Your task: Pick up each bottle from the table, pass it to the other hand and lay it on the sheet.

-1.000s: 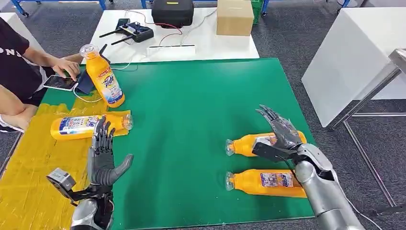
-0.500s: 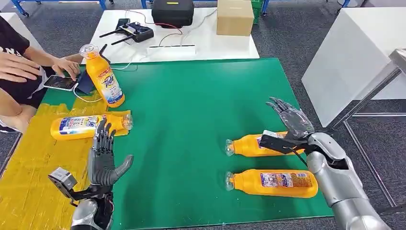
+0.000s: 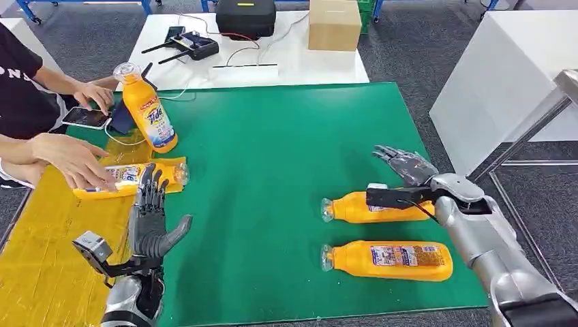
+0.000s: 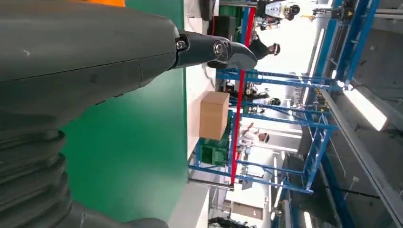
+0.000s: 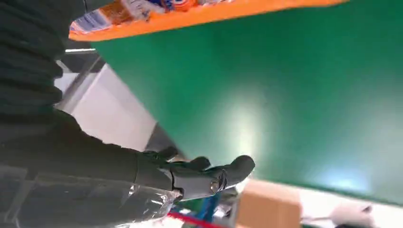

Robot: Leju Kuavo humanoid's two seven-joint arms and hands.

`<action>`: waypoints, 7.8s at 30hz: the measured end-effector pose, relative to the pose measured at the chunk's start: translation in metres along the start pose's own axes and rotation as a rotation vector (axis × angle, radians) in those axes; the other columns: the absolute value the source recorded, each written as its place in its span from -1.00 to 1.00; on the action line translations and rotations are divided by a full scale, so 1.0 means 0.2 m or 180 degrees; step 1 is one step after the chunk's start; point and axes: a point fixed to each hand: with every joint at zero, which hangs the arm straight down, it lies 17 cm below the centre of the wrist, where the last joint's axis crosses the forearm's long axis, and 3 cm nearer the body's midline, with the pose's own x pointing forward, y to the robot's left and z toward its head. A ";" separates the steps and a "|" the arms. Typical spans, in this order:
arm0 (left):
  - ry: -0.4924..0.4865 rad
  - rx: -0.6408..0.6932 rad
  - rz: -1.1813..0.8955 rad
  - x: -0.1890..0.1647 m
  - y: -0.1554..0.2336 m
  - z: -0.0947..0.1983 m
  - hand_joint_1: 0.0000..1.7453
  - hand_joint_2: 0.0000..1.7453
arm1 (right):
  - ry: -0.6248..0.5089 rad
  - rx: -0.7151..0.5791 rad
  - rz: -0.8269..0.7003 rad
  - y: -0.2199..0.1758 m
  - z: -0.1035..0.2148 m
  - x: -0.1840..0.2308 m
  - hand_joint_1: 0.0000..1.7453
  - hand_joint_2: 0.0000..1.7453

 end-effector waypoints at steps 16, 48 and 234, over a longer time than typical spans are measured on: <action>0.0046 -0.0019 0.0037 -0.05 0.00 -0.02 -1.00 1.00 | -0.0117 0.0611 -0.0090 0.03 0.32 -0.14 -1.00 1.00; 0.0100 -0.0015 0.0041 -0.08 0.01 -0.02 -1.00 1.00 | -0.0089 0.0670 0.0202 0.16 0.10 -0.07 -1.00 1.00; 0.0325 -0.0928 0.0115 -0.12 -0.63 -0.19 -1.00 1.00 | -0.1230 -0.0775 -0.3409 0.04 -0.47 1.78 1.00 1.00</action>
